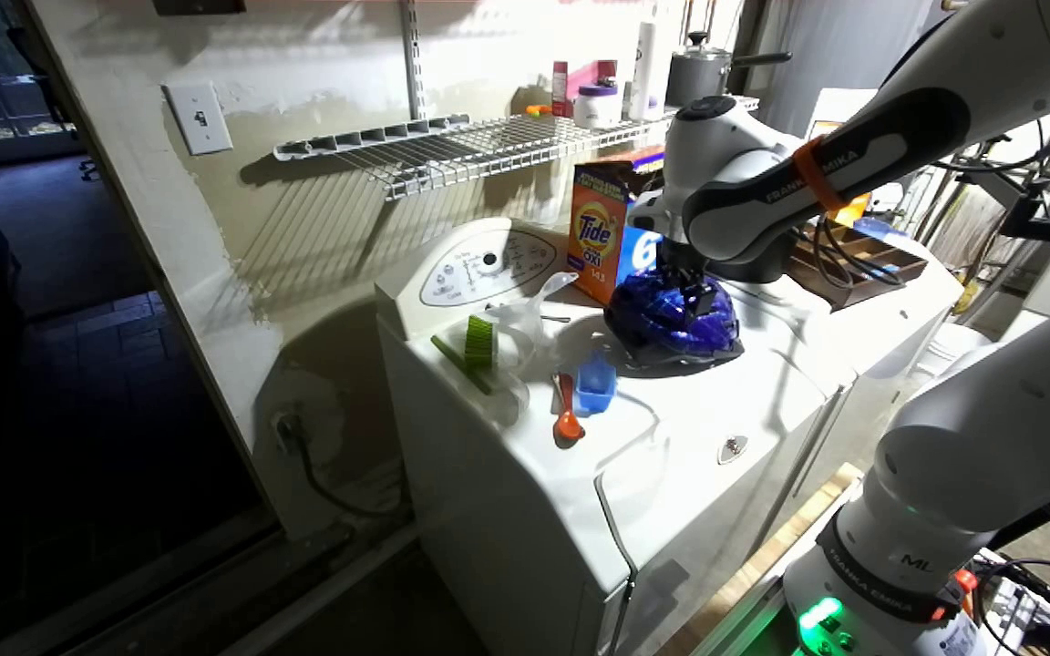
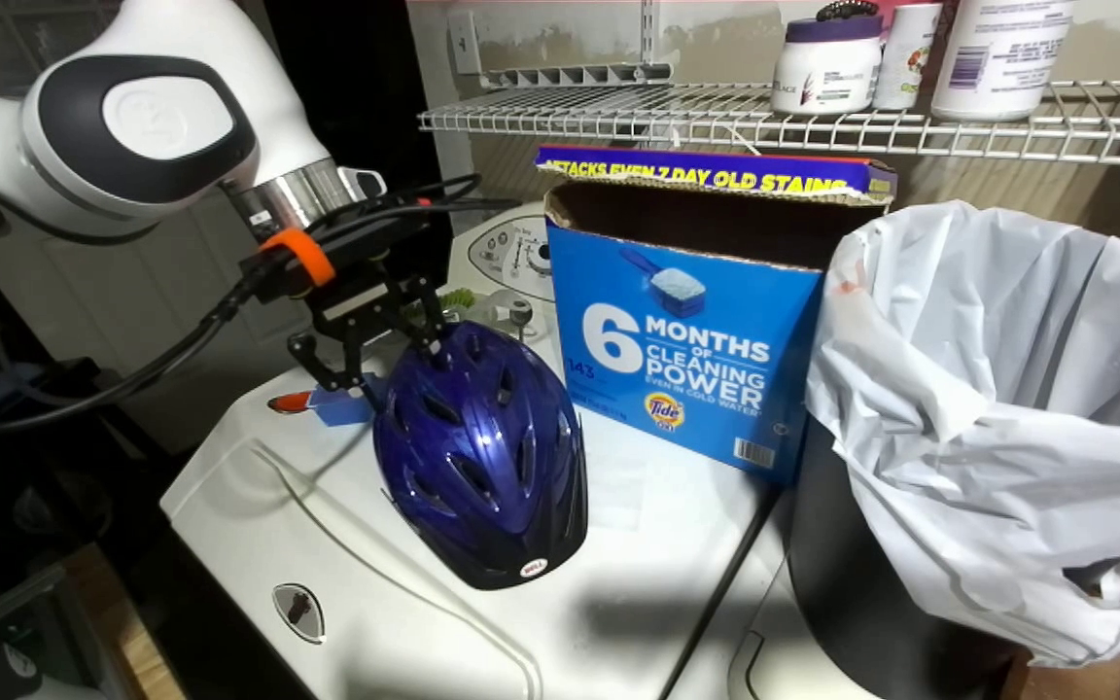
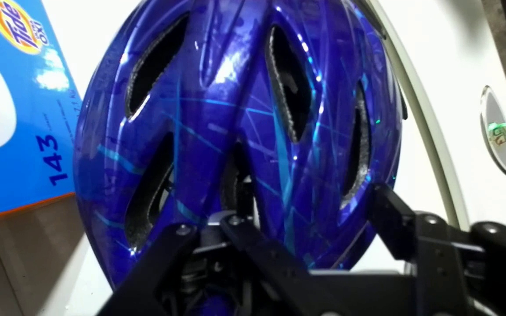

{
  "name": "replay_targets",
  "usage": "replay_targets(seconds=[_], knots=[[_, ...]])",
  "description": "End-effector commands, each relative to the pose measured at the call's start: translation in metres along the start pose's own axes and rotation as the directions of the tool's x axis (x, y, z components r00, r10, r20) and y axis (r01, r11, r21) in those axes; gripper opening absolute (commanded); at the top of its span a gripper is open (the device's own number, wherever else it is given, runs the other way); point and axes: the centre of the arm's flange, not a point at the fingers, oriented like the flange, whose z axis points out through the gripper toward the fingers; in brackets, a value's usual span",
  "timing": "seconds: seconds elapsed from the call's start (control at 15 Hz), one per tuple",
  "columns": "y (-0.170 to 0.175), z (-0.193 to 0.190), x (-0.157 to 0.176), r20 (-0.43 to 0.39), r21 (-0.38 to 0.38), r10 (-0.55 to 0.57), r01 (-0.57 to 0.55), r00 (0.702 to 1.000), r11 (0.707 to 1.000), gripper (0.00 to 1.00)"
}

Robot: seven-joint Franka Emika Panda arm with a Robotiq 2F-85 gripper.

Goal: Pick up the blue bicycle helmet and put it on the first shelf above the washing machine

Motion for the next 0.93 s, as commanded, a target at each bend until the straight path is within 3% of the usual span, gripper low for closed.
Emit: replay_targets(seconds=[0.0,0.33,0.87], knots=[[0.009,0.005,-0.002,0.017,-0.019,-0.031,0.031,0.999,0.999,0.39],[0.014,-0.004,-0.002,0.024,-0.022,-0.033,0.034,0.999,0.999,0.21],[0.021,-0.015,-0.005,0.031,0.006,-0.004,0.004,1.0,1.0,0.21]])
